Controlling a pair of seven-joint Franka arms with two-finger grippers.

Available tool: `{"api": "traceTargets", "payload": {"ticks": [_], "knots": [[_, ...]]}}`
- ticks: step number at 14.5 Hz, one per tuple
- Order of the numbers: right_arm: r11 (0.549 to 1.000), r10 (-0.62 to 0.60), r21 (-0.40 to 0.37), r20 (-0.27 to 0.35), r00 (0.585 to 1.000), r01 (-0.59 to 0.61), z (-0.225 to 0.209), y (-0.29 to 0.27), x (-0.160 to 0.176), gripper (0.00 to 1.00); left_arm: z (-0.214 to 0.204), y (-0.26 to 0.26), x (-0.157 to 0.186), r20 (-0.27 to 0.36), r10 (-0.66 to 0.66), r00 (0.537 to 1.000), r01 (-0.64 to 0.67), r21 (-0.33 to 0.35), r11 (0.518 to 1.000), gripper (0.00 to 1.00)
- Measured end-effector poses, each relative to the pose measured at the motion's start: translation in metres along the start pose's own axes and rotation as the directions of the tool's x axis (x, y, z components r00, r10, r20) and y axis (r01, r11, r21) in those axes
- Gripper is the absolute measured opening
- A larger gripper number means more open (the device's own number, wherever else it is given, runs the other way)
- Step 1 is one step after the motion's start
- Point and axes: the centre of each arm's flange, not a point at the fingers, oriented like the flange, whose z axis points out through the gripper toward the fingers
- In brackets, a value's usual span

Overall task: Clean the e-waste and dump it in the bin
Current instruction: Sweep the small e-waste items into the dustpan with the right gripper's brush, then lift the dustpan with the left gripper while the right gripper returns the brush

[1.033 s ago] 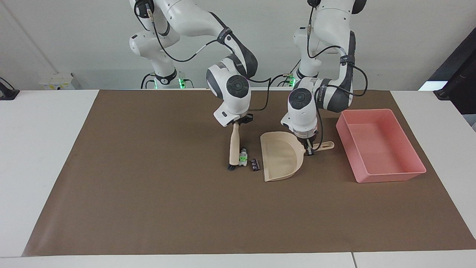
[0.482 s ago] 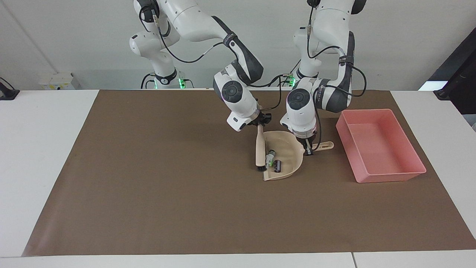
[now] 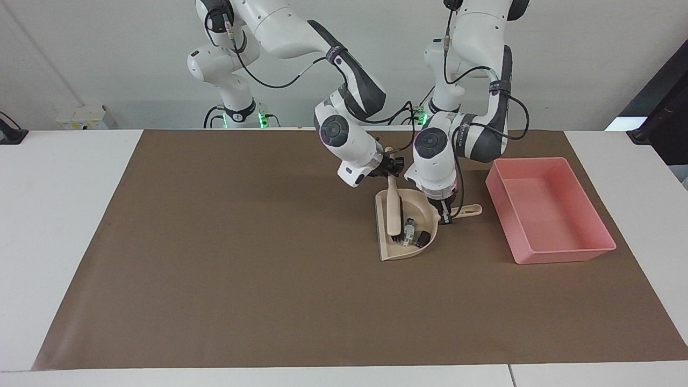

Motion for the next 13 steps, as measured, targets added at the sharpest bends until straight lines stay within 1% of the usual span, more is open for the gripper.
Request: {"api": "traceTargets", "payload": {"ticks": [1, 3, 5, 7, 10, 12, 13], "knots": [[0.999, 0.008, -0.031, -0.022, 1.000, -0.009, -0.006, -0.002, -0.002, 0.26, 0.000, 0.000, 0.000, 0.000, 0.000, 1.000, 0.000, 0.000, 1.000, 0.33], [0.998, 0.014, -0.065, -0.032, 0.999, -0.017, -0.024, -0.007, -0.014, 0.26, 0.000, 0.000, 0.000, -0.003, -0.002, 1.000, 0.002, -0.002, 1.000, 0.33], [0.994, -0.003, -0.109, -0.051, 0.999, -0.002, -0.055, -0.006, -0.023, 0.26, 0.001, -0.001, -0.002, -0.023, -0.015, 1.000, 0.014, -0.015, 1.000, 0.33], [0.986, -0.008, -0.166, -0.074, 0.997, -0.005, -0.099, 0.013, -0.024, 0.26, 0.001, -0.001, -0.005, -0.075, -0.019, 0.997, 0.016, -0.045, 0.999, 0.33], [0.960, 0.022, -0.274, -0.116, 0.993, -0.053, -0.164, 0.063, -0.012, 0.26, 0.004, -0.004, -0.014, -0.180, -0.035, 0.983, 0.017, -0.098, 0.995, 0.33], [0.940, 0.043, -0.331, -0.136, 0.990, -0.086, -0.191, 0.097, 0.000, 0.26, -0.004, -0.007, -0.018, -0.219, -0.041, 0.975, 0.020, -0.097, 0.995, 0.33], [0.934, 0.057, -0.343, -0.140, 0.988, -0.103, -0.203, 0.115, 0.008, 0.26, -0.015, -0.008, -0.021, -0.244, -0.042, 0.969, 0.022, -0.085, 0.996, 0.33]]}}
